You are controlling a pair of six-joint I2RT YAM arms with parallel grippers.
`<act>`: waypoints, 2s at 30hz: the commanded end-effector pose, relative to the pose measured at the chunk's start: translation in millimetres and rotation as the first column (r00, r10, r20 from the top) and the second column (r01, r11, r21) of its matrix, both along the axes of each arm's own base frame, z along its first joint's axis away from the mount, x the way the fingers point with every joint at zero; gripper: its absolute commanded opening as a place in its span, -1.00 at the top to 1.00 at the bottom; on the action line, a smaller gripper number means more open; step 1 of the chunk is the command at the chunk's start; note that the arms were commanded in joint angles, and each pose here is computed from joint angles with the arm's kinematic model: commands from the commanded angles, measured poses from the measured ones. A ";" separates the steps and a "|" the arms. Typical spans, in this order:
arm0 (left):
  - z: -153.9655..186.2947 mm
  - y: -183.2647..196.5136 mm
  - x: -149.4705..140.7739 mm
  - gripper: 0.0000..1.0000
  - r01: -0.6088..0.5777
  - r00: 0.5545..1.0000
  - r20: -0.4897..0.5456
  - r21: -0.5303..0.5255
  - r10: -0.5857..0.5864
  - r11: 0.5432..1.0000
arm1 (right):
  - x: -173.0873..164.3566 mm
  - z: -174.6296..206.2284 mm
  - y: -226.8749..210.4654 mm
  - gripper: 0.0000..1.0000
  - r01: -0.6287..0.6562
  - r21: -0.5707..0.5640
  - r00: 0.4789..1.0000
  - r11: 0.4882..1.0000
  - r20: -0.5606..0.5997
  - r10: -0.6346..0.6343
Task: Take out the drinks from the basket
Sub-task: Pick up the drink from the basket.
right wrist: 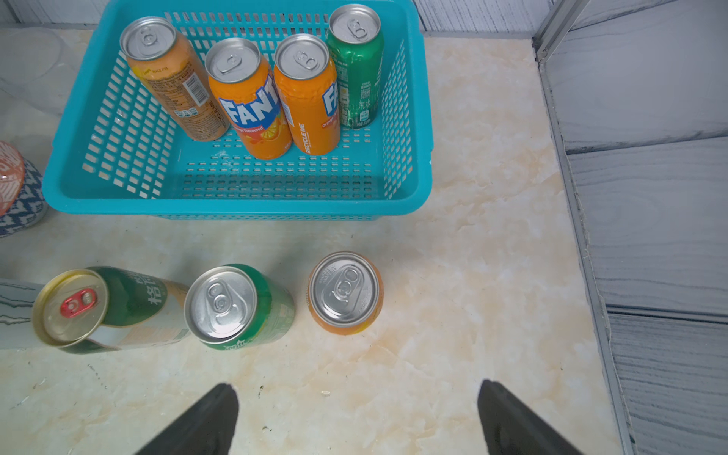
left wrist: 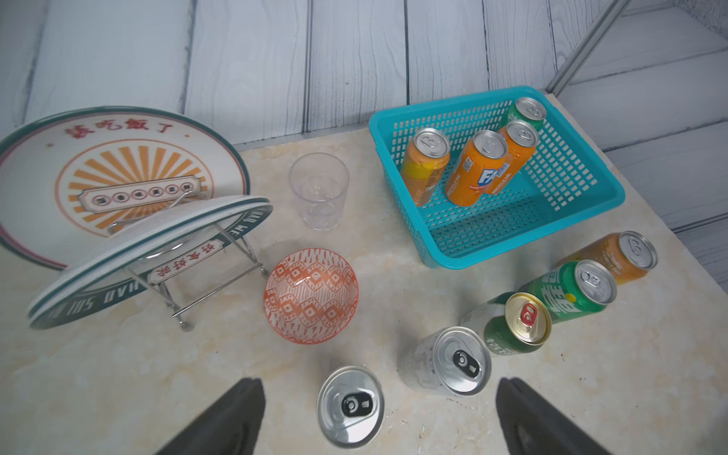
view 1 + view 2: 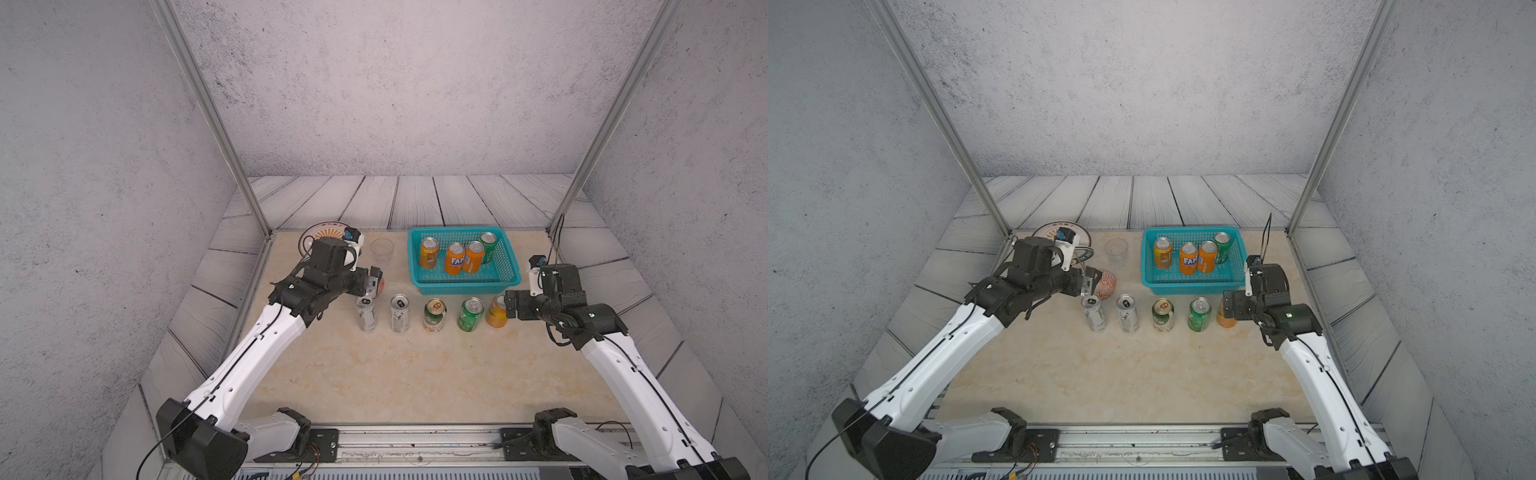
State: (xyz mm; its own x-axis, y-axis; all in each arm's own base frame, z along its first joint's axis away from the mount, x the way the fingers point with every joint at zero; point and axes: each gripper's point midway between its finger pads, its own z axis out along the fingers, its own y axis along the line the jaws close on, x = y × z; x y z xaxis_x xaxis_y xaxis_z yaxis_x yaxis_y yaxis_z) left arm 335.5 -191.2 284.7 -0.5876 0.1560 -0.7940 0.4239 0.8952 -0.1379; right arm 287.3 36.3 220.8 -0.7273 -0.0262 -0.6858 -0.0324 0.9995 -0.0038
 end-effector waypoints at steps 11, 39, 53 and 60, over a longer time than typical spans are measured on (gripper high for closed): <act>-7.5 -96.1 74.9 -0.97 0.182 0.983 0.022 0.058 -0.184 0.982 | -6.7 10.6 -1.2 -0.99 0.014 0.026 0.999 1.000 0.033 -0.015; -119.0 -200.1 209.5 -0.97 0.286 0.954 0.042 0.174 -0.297 0.942 | -28.0 24.0 0.3 -0.99 -0.015 0.042 0.999 0.999 0.036 0.013; -169.1 -209.4 220.5 -0.99 0.300 0.953 0.002 0.166 -0.304 0.939 | -29.3 31.7 -0.5 -0.99 -0.023 0.031 0.999 0.999 0.045 0.022; -187.6 -209.8 225.1 -0.85 0.287 0.957 -0.013 0.173 -0.289 0.942 | -28.5 34.8 -0.4 -0.99 -0.023 0.032 0.998 0.999 0.052 0.021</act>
